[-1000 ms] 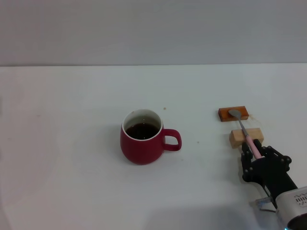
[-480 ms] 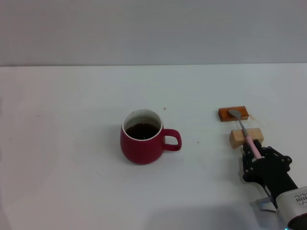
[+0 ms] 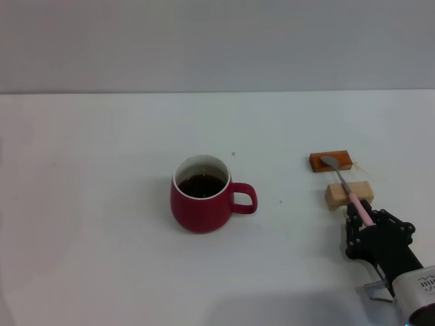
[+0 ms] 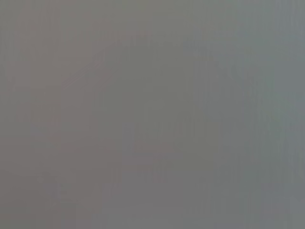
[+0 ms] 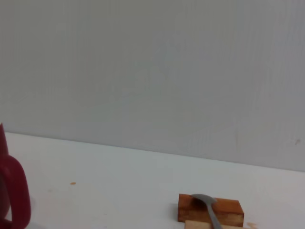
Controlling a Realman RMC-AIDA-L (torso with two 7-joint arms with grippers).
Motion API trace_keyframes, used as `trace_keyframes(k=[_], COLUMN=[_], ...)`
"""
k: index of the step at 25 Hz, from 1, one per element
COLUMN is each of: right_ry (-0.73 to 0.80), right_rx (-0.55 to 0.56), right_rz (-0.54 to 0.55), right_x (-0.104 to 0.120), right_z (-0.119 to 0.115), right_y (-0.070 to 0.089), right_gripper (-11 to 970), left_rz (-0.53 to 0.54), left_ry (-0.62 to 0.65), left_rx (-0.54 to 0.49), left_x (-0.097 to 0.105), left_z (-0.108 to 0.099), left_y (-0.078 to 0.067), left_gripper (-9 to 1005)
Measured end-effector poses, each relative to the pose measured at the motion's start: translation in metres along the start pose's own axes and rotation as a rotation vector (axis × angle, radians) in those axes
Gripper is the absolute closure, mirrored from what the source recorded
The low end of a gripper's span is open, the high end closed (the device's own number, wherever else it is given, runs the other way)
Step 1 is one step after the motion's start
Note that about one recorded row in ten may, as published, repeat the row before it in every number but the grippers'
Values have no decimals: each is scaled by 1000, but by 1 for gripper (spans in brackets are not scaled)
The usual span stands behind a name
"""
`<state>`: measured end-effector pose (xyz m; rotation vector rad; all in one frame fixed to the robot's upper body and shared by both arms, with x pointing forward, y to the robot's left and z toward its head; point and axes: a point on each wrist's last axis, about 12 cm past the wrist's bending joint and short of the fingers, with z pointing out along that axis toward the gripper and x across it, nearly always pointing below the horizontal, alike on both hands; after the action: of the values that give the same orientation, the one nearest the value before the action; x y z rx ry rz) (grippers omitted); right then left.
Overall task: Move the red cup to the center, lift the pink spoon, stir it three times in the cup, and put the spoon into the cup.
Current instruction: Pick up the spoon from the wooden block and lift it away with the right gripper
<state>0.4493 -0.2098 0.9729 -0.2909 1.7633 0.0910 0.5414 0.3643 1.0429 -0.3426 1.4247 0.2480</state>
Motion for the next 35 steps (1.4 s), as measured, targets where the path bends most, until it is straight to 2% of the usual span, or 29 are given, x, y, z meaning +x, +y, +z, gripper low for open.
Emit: trace_keyframes(k=[18,29,35], right_ry=[-12,-100,-159], right_rx=[32,70,91], right_rz=[-57,-84,-42], right_x=[2,-9,-21], right_z=[-4,-8,-5], right_y=[-7,-6,-3], right_gripper=[805,805,806], left_rz=[-1,-3,-4], left_ry=[1,2,8], left_rx=[-2,-3,-3], left_x=[0,1,2], left_z=[-1,-2,-2], left_y=[0,1,1], left_gripper=[194,194,194])
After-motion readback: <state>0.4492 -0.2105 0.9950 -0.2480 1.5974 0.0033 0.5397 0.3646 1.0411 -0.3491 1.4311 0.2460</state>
